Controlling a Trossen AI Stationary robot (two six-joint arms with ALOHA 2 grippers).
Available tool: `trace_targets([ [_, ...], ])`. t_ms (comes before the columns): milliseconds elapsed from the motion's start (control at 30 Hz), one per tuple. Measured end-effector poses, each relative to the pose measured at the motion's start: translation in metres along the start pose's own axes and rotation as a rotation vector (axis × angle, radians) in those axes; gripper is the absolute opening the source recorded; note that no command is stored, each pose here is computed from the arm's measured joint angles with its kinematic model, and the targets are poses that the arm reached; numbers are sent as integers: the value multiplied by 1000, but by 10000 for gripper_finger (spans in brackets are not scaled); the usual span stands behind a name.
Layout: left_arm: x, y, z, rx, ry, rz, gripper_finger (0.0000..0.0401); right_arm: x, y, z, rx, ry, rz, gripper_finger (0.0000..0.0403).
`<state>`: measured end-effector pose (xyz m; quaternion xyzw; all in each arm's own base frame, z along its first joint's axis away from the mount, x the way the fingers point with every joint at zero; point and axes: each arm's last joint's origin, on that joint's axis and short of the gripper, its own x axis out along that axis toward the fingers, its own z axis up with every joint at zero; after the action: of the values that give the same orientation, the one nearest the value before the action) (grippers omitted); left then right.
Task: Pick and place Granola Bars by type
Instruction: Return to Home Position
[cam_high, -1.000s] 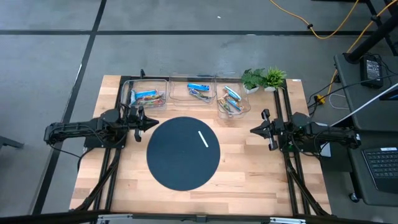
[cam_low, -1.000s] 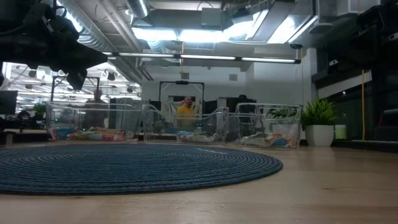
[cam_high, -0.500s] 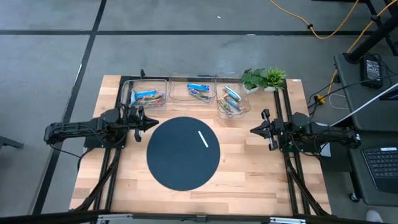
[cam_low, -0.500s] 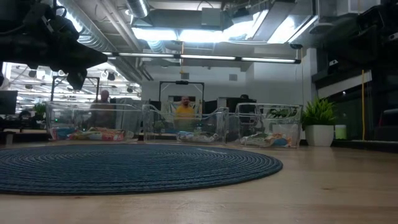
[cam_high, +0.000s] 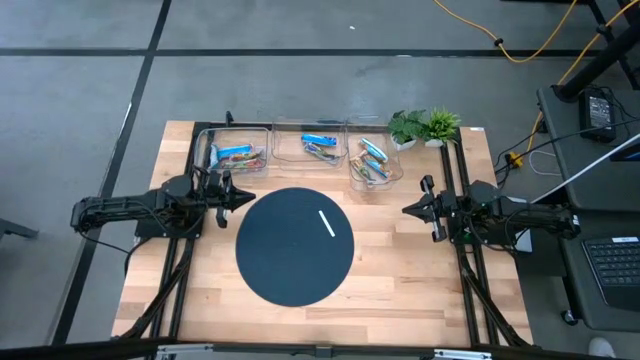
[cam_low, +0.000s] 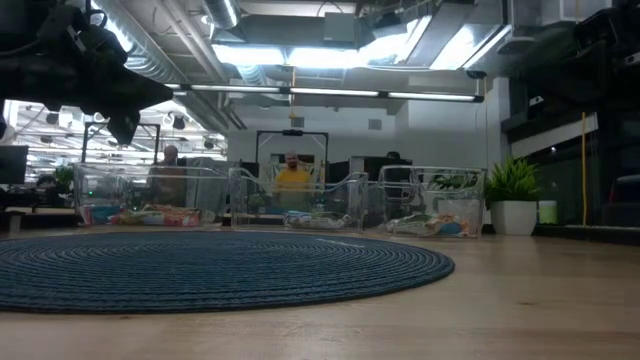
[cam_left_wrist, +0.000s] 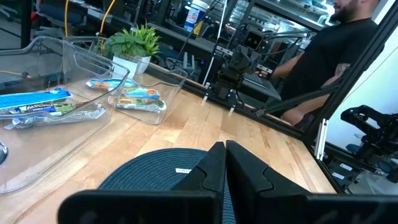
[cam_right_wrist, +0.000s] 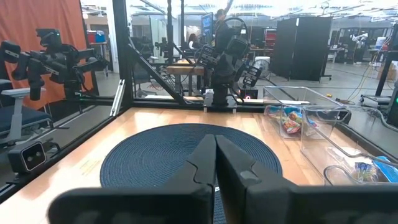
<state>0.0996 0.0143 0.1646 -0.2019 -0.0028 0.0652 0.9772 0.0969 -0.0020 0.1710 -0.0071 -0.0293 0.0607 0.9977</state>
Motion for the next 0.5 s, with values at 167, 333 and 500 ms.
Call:
trace_targets([
  [167, 0, 0, 0, 0, 0, 0, 4, 0, 0, 0, 0, 0, 0, 14],
  [333, 0, 0, 0, 0, 0, 0, 8, 0, 0, 0, 0, 0, 0, 14],
  [500, 0, 0, 0, 0, 0, 0, 6, 0, 0, 0, 0, 0, 0, 14],
])
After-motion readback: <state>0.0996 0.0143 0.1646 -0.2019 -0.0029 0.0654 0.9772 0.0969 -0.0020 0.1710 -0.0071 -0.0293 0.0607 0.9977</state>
